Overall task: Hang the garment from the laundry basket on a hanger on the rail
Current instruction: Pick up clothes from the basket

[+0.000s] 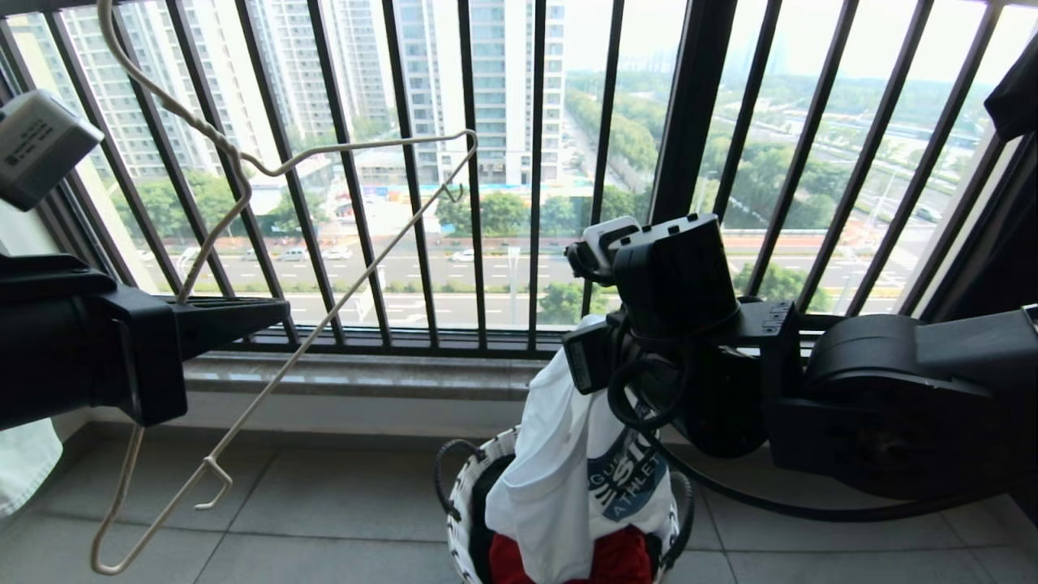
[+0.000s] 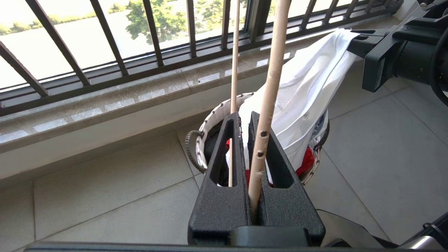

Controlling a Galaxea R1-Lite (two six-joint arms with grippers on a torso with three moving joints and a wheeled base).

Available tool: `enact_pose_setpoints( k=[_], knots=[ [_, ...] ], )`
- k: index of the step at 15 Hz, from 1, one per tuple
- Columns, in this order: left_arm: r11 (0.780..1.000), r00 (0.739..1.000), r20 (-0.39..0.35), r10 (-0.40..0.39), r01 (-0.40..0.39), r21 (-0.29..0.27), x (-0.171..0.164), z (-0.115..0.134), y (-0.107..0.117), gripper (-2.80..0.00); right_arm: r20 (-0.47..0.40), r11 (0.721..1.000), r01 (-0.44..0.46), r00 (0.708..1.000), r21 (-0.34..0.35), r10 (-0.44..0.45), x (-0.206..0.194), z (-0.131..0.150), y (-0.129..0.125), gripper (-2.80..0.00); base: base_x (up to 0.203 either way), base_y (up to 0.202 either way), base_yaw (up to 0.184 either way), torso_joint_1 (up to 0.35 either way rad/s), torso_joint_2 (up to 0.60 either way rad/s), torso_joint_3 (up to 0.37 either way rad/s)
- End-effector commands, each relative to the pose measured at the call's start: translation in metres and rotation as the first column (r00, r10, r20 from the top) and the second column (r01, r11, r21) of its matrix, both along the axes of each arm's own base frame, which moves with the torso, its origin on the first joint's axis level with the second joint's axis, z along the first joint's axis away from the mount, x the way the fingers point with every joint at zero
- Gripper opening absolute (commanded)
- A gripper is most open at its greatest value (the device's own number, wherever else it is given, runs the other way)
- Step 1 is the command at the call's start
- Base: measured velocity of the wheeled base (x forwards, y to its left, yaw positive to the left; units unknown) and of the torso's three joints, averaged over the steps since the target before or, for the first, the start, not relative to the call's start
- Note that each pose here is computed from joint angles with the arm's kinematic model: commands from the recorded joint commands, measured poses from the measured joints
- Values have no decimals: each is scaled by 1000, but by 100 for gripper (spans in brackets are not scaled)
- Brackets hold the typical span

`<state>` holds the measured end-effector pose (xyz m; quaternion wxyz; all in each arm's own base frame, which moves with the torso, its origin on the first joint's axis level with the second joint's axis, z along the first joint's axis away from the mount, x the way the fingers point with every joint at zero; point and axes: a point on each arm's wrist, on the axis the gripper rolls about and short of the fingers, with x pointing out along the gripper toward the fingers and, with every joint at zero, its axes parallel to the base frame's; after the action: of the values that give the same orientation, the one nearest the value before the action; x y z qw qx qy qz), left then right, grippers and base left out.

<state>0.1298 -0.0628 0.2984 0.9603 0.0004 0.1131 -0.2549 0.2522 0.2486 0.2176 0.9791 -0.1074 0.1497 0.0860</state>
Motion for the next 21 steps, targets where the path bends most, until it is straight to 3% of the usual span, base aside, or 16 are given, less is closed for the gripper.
enact_pose_setpoints(
  k=[1,9,11,13,16,19,21],
  knots=[
    [1000,1000,-3,-1,1,0,0,0,0,-280,-12,1000,3,1000,-15,-3,0,-6,0,-280,0,0,0,-4,1,199],
    [1000,1000,-9,-6,7,28,-1,-7,0,-280,7,1000,0,1000,-23,0,2,-11,2,-280,0,0,0,1,-5,89],
    [997,1000,-16,-20,21,79,1,-15,-1,-280,11,1000,2,1000,-20,-1,3,-11,3,-280,0,0,0,0,0,0],
    [984,999,-12,-45,46,173,2,-26,-1,-280,22,1000,26,999,-6,-26,11,-8,-2,-280,0,0,0,0,0,0],
    [976,998,-39,-51,58,208,0,-31,0,-280,53,998,63,997,25,-64,23,-1,-10,-280,0,0,0,0,0,0],
    [926,988,-126,-92,131,355,-12,-43,5,-280,56,995,94,994,31,-96,33,-2,-16,-280,0,0,0,0,0,0],
    [898,981,-155,-120,173,403,-16,-50,6,-280,62,993,112,992,37,-114,39,0,-20,-280,0,0,0,0,0,0]
  ],
)
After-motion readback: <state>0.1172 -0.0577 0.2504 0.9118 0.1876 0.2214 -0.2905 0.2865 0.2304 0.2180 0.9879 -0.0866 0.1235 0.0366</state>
